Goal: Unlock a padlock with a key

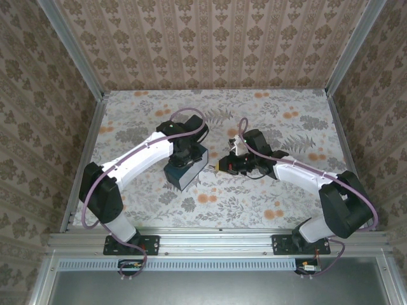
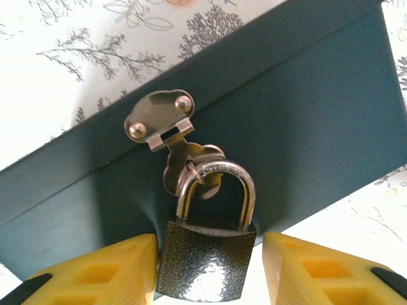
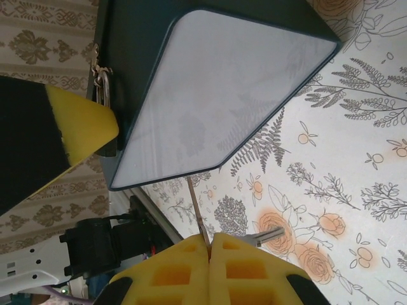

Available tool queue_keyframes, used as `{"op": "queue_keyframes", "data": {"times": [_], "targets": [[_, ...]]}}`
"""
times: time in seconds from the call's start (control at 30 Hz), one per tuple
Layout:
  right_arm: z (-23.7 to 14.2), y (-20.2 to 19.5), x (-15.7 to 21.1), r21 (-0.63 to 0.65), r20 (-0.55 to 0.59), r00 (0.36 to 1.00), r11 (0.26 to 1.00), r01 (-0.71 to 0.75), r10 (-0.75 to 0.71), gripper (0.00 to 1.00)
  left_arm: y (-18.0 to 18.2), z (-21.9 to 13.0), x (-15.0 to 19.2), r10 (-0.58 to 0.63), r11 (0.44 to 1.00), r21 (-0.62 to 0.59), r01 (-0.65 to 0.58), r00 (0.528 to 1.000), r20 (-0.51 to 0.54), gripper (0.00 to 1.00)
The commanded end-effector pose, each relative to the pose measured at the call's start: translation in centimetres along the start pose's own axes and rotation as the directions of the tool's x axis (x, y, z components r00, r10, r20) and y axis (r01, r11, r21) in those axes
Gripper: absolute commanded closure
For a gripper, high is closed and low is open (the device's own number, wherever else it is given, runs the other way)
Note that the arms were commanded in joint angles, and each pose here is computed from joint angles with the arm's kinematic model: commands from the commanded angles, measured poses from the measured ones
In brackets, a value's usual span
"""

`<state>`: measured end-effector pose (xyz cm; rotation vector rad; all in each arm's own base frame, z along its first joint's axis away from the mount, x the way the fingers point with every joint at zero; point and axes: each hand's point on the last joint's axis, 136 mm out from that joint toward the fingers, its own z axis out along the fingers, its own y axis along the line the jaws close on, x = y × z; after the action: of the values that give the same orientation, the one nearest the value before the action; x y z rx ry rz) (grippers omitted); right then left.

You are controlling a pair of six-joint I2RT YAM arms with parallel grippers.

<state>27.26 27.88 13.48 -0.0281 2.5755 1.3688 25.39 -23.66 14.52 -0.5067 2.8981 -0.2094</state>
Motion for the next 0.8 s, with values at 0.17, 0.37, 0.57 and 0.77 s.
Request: {"op": "queue_keyframes", "data": {"times": [0.17, 0.37, 0.57, 0.77], "targets": [[-0.1, 1.9, 0.1, -0.055, 0.008, 1.000, 0.998, 0.009, -0.008, 1.00, -1.6, -0.2, 0.3, -0.056, 0.991, 0.119, 0.066, 0.995, -0.079, 0.52], [0.2, 1.9, 0.3, -0.060, 0.003, 1.000, 0.998, 0.006, -0.006, 1.00, -0.8, -0.2, 0.5, -0.008, 0.996, 0.086, 0.015, 0.997, -0.082, 0.51], [0.8, 3.5, 0.6, -0.119, 0.013, 1.000, 0.993, -0.016, 0.017, 1.00, -0.7, 0.7, 0.7, 0.025, 0.997, 0.071, -0.018, 0.995, -0.093, 0.60], [1.6, 4.2, 1.5, -0.146, 0.017, 0.998, 0.987, -0.065, 0.068, 1.00, -0.9, 0.5, 0.4, 0.002, 0.996, 0.085, 0.006, 0.996, -0.089, 0.67]]}}
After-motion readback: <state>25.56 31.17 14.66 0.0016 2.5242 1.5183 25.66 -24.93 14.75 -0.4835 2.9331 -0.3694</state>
